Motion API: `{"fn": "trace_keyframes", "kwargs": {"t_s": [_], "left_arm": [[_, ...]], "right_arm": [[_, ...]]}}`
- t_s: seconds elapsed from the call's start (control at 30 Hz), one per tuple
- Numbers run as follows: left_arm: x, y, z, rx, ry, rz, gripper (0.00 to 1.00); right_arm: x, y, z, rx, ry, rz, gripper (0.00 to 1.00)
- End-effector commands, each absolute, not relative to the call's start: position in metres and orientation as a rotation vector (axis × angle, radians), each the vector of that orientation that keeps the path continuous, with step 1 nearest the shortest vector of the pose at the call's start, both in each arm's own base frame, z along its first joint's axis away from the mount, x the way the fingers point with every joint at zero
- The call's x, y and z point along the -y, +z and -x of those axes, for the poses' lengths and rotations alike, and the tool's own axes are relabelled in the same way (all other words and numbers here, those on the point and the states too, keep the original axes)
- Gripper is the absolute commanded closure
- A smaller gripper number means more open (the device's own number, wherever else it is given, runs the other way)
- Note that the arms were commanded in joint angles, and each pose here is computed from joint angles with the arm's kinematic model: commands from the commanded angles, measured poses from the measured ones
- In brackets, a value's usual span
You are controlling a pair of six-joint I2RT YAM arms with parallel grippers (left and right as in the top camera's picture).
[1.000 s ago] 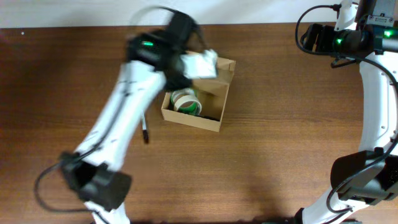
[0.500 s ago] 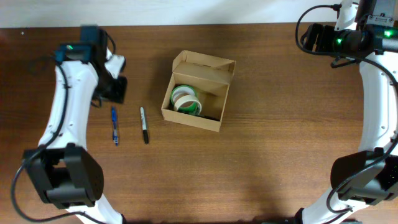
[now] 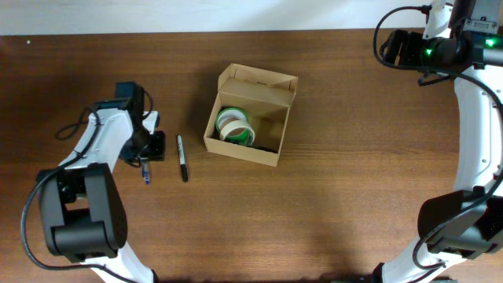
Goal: Pack container
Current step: 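Move the left gripper back to the blue pen and grasp it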
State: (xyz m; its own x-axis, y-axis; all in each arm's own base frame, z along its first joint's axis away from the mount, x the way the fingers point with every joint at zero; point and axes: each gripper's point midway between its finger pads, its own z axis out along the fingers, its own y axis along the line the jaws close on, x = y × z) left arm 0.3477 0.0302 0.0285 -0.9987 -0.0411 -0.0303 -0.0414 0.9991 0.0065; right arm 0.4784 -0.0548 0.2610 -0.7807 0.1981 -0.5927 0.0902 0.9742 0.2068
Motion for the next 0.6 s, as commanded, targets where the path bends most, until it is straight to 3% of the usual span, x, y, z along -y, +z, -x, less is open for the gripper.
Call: {"fn": "trace_keyframes", "kwargs": {"t_s": [0.0, 0.5, 0.57], "left_arm": [[-0.04, 0.027, -0.35, -3.092, 0.017, 0.129, 0.51], [-0.062, 0.014, -0.359, -3.011, 0.029, 0.215, 0.51], [-0.066, 0.013, -0.359, -3.011, 0.03, 0.232, 0.55]], "right_arm": [[0.055, 0.278, -0.477, -2.428, 0.216, -0.19, 0.01], [0.055, 0.278, -0.477, -2.428, 0.216, -0.19, 0.01], [0.055, 0.278, -0.477, -2.428, 0.216, -0.19, 0.01]]}}
